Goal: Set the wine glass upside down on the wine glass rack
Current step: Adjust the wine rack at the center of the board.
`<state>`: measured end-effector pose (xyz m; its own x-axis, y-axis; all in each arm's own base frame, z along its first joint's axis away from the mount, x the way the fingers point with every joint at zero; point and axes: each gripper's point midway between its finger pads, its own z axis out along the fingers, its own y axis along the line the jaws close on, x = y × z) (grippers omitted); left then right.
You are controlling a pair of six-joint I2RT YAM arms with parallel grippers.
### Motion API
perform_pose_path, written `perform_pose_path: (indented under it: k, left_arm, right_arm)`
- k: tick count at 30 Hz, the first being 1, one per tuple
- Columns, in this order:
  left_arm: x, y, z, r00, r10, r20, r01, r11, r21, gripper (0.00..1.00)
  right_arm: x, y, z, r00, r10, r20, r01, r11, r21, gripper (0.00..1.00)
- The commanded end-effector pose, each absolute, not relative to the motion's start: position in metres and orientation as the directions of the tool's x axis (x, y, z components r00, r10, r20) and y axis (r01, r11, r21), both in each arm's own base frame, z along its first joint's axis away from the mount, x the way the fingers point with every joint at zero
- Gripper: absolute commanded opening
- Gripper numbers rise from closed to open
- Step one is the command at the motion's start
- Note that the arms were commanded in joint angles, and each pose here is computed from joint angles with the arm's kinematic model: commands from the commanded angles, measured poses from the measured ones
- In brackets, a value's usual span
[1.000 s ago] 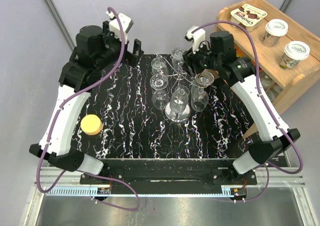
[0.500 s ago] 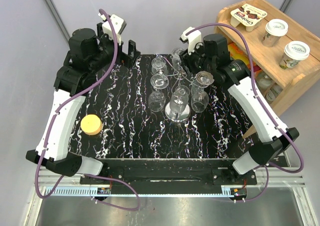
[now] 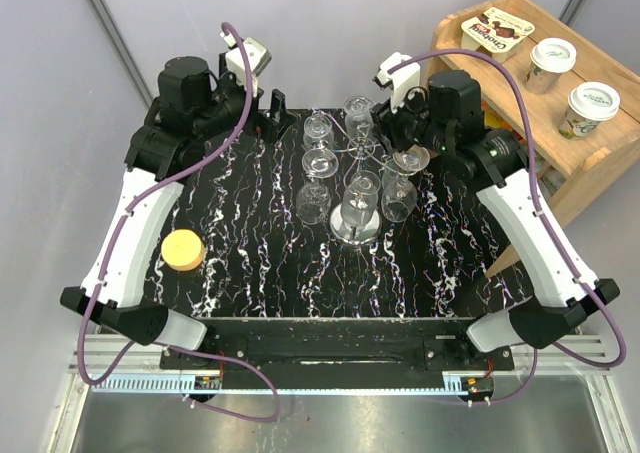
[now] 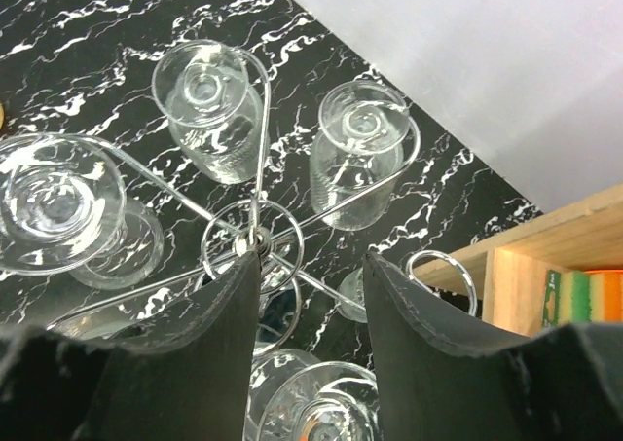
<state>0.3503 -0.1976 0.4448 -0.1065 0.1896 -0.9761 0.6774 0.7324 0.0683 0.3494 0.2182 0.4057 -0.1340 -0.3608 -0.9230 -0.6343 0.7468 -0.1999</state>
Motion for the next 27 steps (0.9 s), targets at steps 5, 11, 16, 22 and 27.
perform_pose_path:
  k: [5,11,16,22,27]
  left_arm:
    - [0.353,-0.203,0.455,-0.051,0.186,-0.981,0.701,0.706,0.098,0.97]
    - [0.353,-0.199,0.452,-0.049,0.205,-0.978,0.690,0.715,0.115,0.97]
    - [0.350,-0.194,0.455,-0.037,0.213,-0.976,0.676,0.724,0.133,0.97]
    - [0.345,-0.191,0.455,-0.025,0.227,-0.973,0.674,0.723,0.152,0.97]
    - [0.348,-0.190,0.447,-0.045,0.233,-0.971,0.667,0.731,0.144,0.97]
  right_arm:
    - [0.331,0.239,0.404,-0.164,-0.331,-0.929,-0.722,0.683,-0.116,0.53]
    - [0.341,0.249,0.393,-0.183,-0.331,-0.926,-0.729,0.677,-0.098,0.52]
    - [0.351,0.258,0.384,-0.200,-0.324,-0.924,-0.731,0.678,-0.080,0.46]
    - [0.360,0.267,0.372,-0.225,-0.318,-0.921,-0.736,0.675,-0.053,0.29]
    - [0.365,0.266,0.378,-0.239,-0.264,-0.935,-0.701,0.713,-0.022,0.00]
